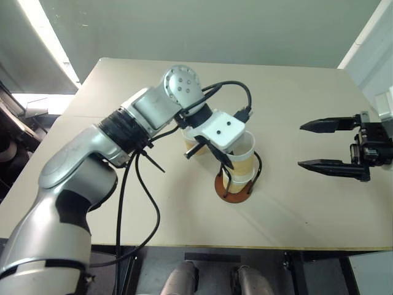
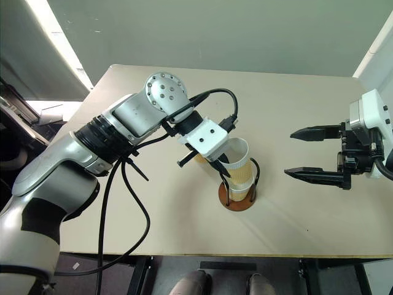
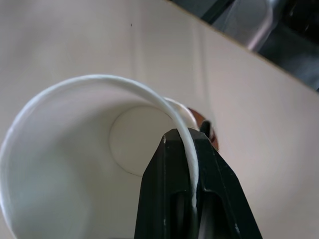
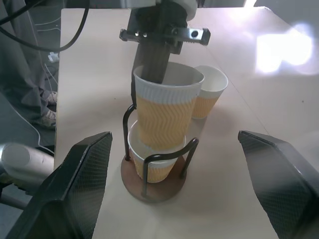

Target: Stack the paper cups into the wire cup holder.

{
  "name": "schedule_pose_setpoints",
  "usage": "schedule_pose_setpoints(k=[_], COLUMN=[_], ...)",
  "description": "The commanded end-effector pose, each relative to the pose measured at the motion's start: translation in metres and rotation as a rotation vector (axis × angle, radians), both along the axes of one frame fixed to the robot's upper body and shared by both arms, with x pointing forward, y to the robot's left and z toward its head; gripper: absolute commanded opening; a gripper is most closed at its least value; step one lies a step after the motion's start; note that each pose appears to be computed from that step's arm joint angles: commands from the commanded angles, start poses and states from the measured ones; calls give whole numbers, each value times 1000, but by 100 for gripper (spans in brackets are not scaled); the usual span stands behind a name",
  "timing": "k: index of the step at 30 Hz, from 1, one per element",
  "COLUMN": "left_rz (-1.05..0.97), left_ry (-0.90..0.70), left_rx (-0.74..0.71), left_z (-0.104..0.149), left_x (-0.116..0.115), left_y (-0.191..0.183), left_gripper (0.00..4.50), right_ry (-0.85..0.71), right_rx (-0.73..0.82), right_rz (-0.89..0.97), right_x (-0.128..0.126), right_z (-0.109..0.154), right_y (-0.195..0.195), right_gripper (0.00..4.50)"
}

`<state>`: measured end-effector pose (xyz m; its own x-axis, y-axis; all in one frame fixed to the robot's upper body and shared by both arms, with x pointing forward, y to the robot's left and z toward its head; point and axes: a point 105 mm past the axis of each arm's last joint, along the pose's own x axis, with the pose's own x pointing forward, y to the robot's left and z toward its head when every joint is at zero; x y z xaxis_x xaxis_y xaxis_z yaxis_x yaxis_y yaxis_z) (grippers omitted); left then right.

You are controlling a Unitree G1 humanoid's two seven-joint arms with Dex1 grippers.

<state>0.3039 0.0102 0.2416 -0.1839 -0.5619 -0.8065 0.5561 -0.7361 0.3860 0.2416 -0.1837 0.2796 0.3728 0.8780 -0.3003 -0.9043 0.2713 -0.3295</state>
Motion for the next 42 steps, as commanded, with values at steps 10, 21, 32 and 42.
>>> schedule_pose_setpoints(k=[10,21,32,42], left_rz=[22,331,503,534], left_ry=[22,-198,-502,-479], left_rx=[-150,-189,-126,-81], left_z=[39,28,7,-14], left_x=[-2,31,81,97], left_y=[-4,60,69,66], left_gripper=[418,447,447,447], right_ry=[-57,-23,-12,-7], right_rx=[-8,26,79,68], right_rz=[2,80,166,153], right_x=[-1,8,10,9], right_z=[13,17,23,23], right_y=[1,15,30,28], right_gripper=[421,421,421,421])
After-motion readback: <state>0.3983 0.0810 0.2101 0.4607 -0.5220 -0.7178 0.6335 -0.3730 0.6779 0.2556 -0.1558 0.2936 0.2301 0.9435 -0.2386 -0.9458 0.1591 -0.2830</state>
